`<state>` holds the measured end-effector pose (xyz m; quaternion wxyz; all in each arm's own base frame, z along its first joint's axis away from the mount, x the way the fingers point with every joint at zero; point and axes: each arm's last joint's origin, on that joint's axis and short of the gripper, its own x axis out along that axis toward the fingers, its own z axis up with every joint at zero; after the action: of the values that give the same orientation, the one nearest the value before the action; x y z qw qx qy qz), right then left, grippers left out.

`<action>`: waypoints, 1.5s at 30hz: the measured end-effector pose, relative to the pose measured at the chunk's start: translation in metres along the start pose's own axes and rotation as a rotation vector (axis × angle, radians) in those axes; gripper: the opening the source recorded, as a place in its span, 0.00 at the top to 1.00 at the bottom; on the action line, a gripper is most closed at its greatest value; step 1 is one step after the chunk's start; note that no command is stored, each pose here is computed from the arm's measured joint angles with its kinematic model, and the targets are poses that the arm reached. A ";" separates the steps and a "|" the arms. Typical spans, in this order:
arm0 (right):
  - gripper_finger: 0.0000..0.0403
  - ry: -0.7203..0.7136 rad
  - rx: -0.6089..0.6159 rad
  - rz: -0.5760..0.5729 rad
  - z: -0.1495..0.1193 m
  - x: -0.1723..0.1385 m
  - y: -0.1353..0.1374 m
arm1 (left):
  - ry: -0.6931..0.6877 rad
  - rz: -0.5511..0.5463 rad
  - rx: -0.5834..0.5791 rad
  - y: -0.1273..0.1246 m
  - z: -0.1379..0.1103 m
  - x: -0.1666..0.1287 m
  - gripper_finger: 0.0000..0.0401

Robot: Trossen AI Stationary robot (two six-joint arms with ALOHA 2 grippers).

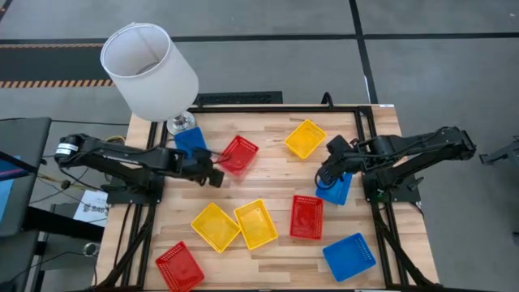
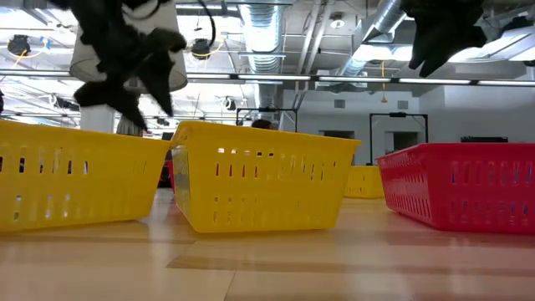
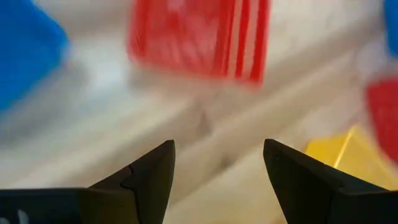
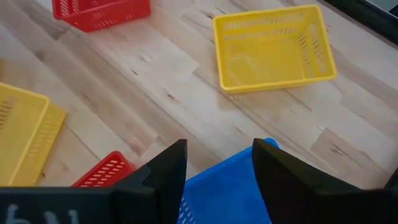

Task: Stack baskets by color
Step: Adjust the top left blue bin

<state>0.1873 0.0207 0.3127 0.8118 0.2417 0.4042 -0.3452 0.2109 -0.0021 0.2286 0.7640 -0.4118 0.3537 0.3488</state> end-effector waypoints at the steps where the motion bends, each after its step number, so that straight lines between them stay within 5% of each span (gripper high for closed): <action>1: 0.50 -0.001 0.000 0.000 0.000 0.000 0.000 | -0.054 0.032 0.011 0.000 0.004 -0.005 0.42; 8: 0.49 -0.002 -0.008 -0.002 0.000 0.000 0.000 | -0.150 0.332 0.008 0.027 0.013 -0.002 0.42; 13: 0.50 -0.002 -0.008 -0.002 0.000 0.000 0.000 | -0.101 0.357 -0.054 0.047 0.009 0.018 0.42; 20: 0.51 -0.002 -0.012 -0.002 0.000 0.000 0.000 | 0.029 0.255 -0.102 0.057 -0.001 0.036 0.42; 30: 0.52 -0.003 -0.009 -0.001 0.000 0.000 0.000 | 0.283 -0.025 -0.051 0.034 -0.017 0.034 0.42; 37: 0.52 -0.029 -0.001 0.001 0.002 0.000 0.001 | 0.139 -0.179 -0.021 -0.002 -0.005 -0.002 0.42; 40: 0.52 -0.035 0.000 0.000 0.003 0.001 0.001 | 0.025 -0.076 -0.048 -0.002 0.008 -0.022 0.42; 45: 0.53 -0.036 0.002 0.000 0.003 0.001 0.001 | -0.004 0.318 -0.169 0.032 0.008 -0.032 0.42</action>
<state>0.1898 0.0185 0.3140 0.8187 0.2361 0.3893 -0.3499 0.1702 0.0110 0.2462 0.6628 -0.4127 0.3821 0.4944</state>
